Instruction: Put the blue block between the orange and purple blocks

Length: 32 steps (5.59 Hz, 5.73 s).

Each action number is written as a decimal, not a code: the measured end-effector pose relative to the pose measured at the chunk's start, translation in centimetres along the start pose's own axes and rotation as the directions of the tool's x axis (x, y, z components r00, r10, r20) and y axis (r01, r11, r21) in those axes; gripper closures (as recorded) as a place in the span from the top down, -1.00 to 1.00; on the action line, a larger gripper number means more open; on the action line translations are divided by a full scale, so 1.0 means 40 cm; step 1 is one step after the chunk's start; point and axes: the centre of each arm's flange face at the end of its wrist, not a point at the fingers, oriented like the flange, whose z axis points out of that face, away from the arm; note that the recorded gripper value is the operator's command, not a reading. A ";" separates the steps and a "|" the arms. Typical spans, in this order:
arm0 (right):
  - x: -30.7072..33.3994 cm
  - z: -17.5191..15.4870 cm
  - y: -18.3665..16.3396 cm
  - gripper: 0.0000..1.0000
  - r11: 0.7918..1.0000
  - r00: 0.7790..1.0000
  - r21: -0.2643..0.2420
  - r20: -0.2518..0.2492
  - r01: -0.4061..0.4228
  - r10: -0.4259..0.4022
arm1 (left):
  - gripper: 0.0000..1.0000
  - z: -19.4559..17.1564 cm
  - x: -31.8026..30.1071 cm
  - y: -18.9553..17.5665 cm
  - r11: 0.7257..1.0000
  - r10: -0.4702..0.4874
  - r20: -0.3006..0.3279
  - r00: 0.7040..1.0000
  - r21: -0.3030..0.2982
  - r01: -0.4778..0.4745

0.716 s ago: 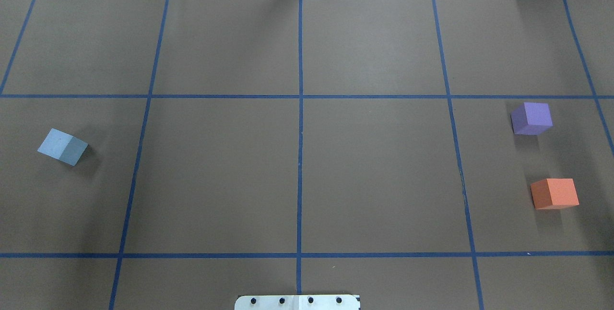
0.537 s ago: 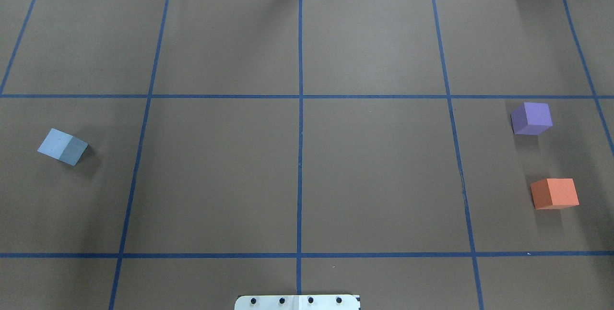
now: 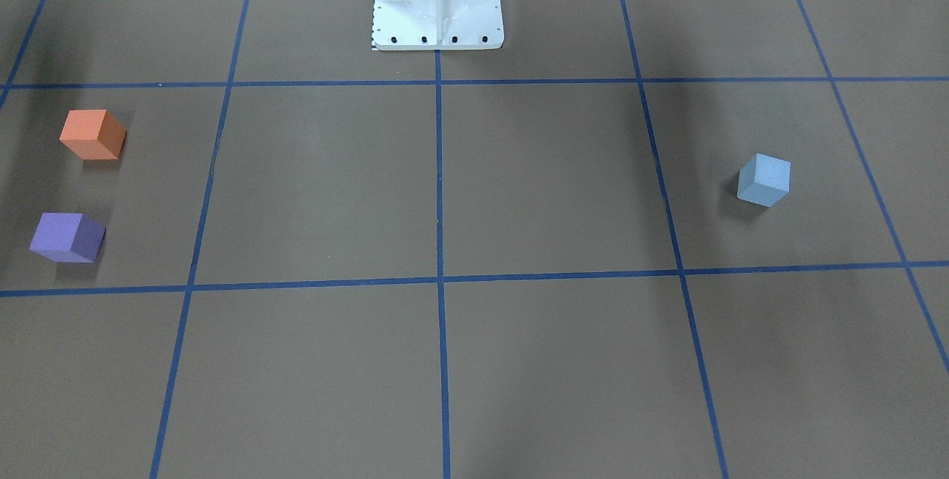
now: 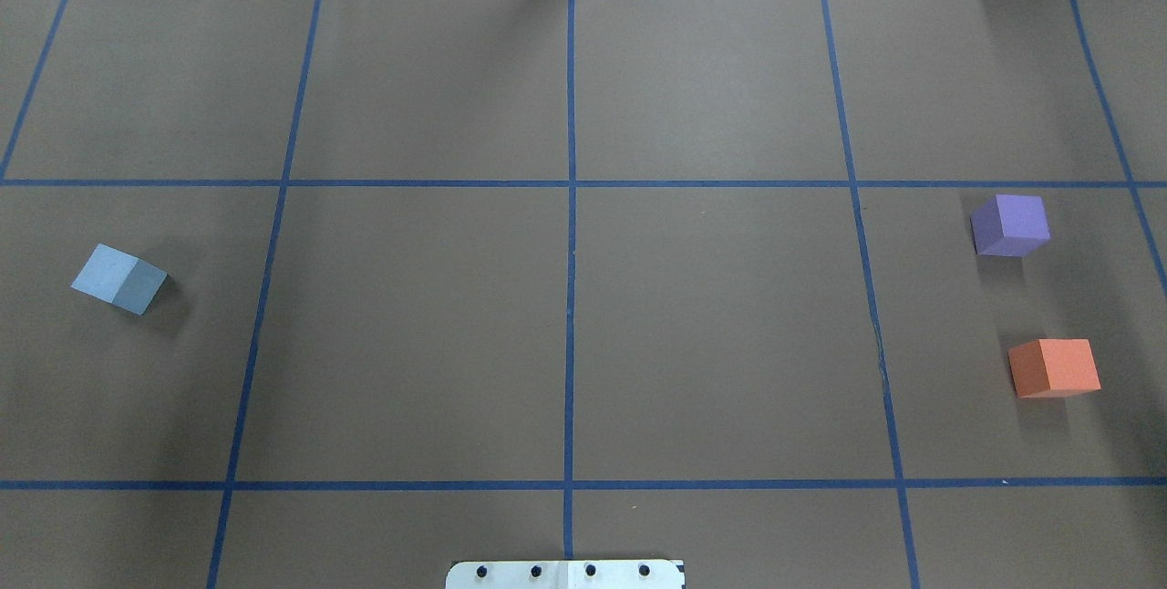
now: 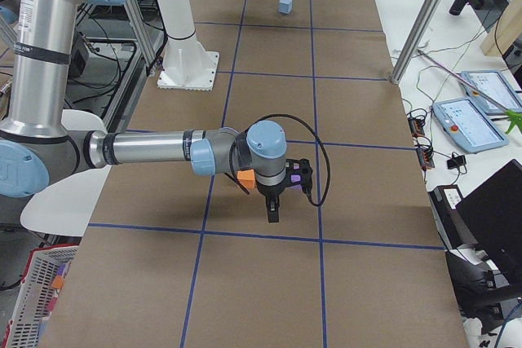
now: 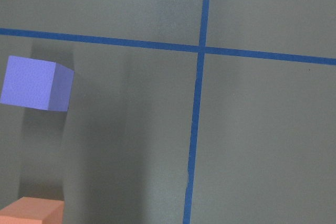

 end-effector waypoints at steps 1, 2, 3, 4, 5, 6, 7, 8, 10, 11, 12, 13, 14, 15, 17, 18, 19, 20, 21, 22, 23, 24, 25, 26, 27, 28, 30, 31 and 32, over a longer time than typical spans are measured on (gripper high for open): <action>-0.004 -0.002 -0.003 1.00 1.000 1.000 0.012 0.008 0.009 -0.009 | 1.00 -0.023 0.020 -0.028 0.994 0.074 0.012 0.997 0.077 -0.074; -0.006 -0.002 -0.003 1.00 1.000 1.000 0.014 0.017 0.012 -0.012 | 1.00 -0.042 0.041 -0.071 0.978 0.144 0.020 0.989 0.147 -0.145; -0.007 -0.002 -0.003 1.00 1.000 1.000 0.014 0.020 0.012 -0.012 | 1.00 -0.049 0.066 -0.110 0.965 0.191 0.011 0.982 0.183 -0.189; -0.006 -0.001 -0.003 1.00 1.000 1.000 0.014 0.021 0.012 -0.012 | 1.00 -0.009 0.132 -0.133 0.960 0.227 -0.053 0.972 0.182 -0.214; -0.006 -0.001 -0.002 1.00 1.000 1.000 0.014 0.021 0.013 -0.013 | 1.00 0.082 0.253 -0.144 0.973 0.209 -0.156 0.965 0.136 -0.189; -0.006 -0.001 -0.002 1.00 1.000 1.000 0.014 0.021 0.013 -0.014 | 1.00 0.164 0.356 -0.137 0.988 0.140 -0.193 0.971 0.096 -0.124; -0.006 -0.001 -0.002 1.00 1.000 1.000 0.014 0.021 0.014 -0.014 | 1.00 0.242 0.436 -0.117 0.994 0.085 -0.163 0.983 0.087 -0.072; -0.006 -0.001 -0.002 1.00 1.000 1.000 0.014 0.021 0.014 -0.014 | 1.00 0.313 0.503 -0.098 0.996 0.058 -0.120 0.991 0.080 -0.049; -0.005 0.000 -0.001 1.00 1.000 1.000 0.013 0.021 0.013 -0.013 | 1.00 0.424 0.612 -0.060 0.997 0.035 -0.037 0.999 0.075 -0.032; -0.004 0.001 -0.001 1.00 1.000 1.000 0.012 0.021 0.012 -0.012 | -0.15 0.457 0.641 -0.044 0.996 0.046 -0.012 0.999 0.073 -0.045; -0.004 0.002 -0.001 1.00 1.000 1.000 0.012 0.021 0.012 -0.012 | -0.99 0.473 0.655 -0.035 0.996 0.054 -0.003 0.999 0.068 -0.054; -0.003 0.002 -0.001 1.00 1.000 1.000 0.012 0.021 0.012 -0.012 | -1.00 0.477 0.663 -0.035 0.996 0.058 -0.002 0.998 0.069 -0.057; -0.003 0.002 -0.001 1.00 1.000 1.000 0.012 0.020 0.012 -0.012 | -1.00 0.465 0.685 -0.045 0.995 0.066 -0.014 0.998 0.079 -0.064; -0.003 0.002 0.000 1.00 1.000 1.000 0.012 0.020 0.012 -0.013 | -1.00 0.422 0.745 -0.077 0.992 0.071 -0.044 0.997 0.105 -0.066; -0.002 0.003 0.001 1.00 1.000 1.000 0.011 0.021 0.011 -0.011 | -1.00 0.312 1.024 -0.230 0.990 -0.029 -0.129 0.991 0.132 0.046; -0.003 0.003 0.000 1.00 1.000 1.000 0.011 0.021 0.011 -0.011 | -1.00 0.278 1.277 -0.308 0.991 -0.095 -0.152 0.984 0.080 0.108; -0.003 0.002 -0.001 1.00 1.000 1.000 0.012 0.020 0.011 -0.011 | -1.00 0.261 1.527 -0.360 0.987 -0.149 -0.131 0.980 0.037 0.155; -0.003 0.002 -0.002 1.00 1.000 1.000 0.011 0.019 0.010 -0.011 | -0.73 0.277 1.750 -0.402 0.979 -0.200 -0.096 0.975 0.020 0.203; -0.003 0.004 -0.003 1.00 1.000 1.000 0.010 0.019 0.010 -0.010 | -0.13 0.320 1.902 -0.425 0.971 -0.238 -0.064 0.969 0.002 0.239; -0.003 0.004 -0.004 1.00 1.000 1.000 0.010 0.019 0.010 -0.010 | 0.88 0.363 1.965 -0.424 0.969 -0.249 -0.043 0.968 -0.016 0.248; -0.003 0.005 -0.004 1.00 1.000 1.000 0.009 0.020 0.009 -0.009 | 1.00 0.399 1.987 -0.411 0.969 -0.245 -0.025 0.969 -0.017 0.245; -0.004 0.004 -0.004 1.00 1.000 1.000 0.009 0.022 0.010 -0.010 | 1.00 0.427 2.006 -0.390 0.973 -0.232 -0.005 0.973 0.004 0.232; -0.008 0.000 -0.007 1.00 1.000 1.000 0.014 0.024 0.013 -0.013 | 1.00 0.424 2.018 -0.382 0.976 -0.217 -0.002 0.976 0.028 0.217; -0.031 -0.014 -0.017 1.00 0.998 0.998 0.040 0.047 0.038 -0.040 | 0.99 0.371 2.009 -0.407 0.982 -0.181 -0.024 0.983 0.058 0.182; -0.076 -0.039 -0.027 1.00 0.990 0.988 0.098 0.111 0.101 -0.112 | 0.98 0.286 1.963 -0.462 0.989 -0.124 -0.045 0.991 0.075 0.127; -0.145 -0.064 -0.045 1.00 0.972 0.961 0.164 0.191 0.169 -0.199 | 0.98 0.189 1.867 -0.552 0.996 -0.055 -0.065 0.996 0.065 0.060; -0.426 -0.097 -0.188 1.00 0.972 0.924 0.181 0.326 0.147 -0.201 | 0.98 0.075 1.571 -0.711 0.995 0.086 -0.073 0.994 0.051 -0.082; -0.640 -0.076 -0.246 1.00 0.981 0.922 0.156 0.352 0.112 -0.161 | 1.00 0.053 1.375 -0.757 0.989 0.146 -0.073 0.987 0.034 -0.144; -0.868 -0.030 -0.271 1.00 0.987 0.930 0.146 0.348 0.072 -0.119 | 1.00 0.023 1.164 -0.780 0.980 0.199 -0.094 0.976 0.020 -0.198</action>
